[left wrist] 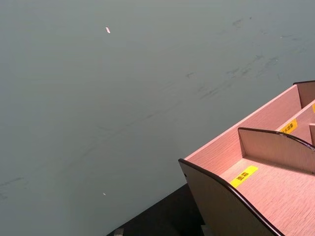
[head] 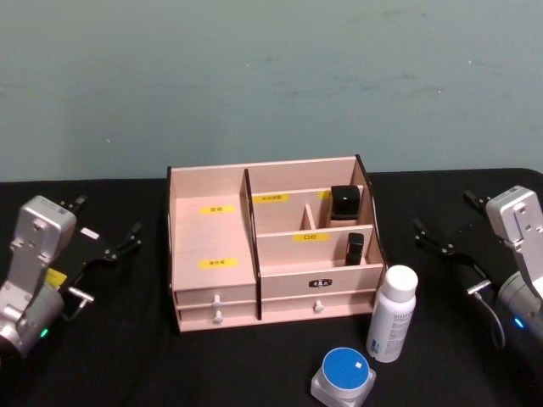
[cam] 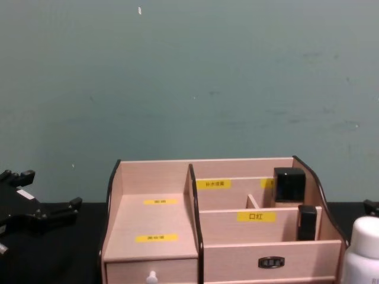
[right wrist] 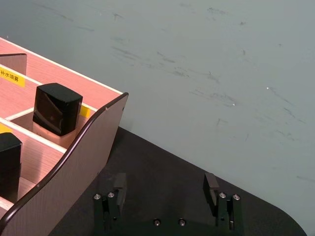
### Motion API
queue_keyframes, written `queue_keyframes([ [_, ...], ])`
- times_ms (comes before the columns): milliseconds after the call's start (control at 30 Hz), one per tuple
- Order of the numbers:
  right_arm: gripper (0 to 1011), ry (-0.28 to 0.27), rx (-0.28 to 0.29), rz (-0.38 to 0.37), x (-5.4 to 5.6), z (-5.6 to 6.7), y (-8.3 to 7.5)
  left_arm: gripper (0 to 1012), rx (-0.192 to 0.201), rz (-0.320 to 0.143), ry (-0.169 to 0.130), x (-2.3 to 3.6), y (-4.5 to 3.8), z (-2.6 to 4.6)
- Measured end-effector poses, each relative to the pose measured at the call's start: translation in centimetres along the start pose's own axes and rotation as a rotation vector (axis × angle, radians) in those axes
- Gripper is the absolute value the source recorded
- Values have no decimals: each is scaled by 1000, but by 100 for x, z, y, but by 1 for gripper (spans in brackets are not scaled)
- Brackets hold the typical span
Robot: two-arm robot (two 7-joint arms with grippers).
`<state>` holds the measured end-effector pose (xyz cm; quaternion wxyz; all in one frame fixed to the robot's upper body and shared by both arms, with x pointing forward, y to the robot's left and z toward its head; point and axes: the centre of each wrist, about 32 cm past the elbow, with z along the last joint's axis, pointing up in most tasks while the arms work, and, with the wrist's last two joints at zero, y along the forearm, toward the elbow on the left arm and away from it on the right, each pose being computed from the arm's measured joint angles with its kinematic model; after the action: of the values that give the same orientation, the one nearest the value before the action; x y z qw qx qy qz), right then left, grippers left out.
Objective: Pick up the facial cleanser and watermelon frost from the table and place them into the tiered storage box.
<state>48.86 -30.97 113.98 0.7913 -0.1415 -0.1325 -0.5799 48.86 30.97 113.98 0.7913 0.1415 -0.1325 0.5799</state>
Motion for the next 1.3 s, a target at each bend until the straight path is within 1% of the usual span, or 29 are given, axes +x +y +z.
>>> queue_keyframes([
  [1300,1002,0,0,0,0,0,0,1010,0,0,0,0,0,0],
])
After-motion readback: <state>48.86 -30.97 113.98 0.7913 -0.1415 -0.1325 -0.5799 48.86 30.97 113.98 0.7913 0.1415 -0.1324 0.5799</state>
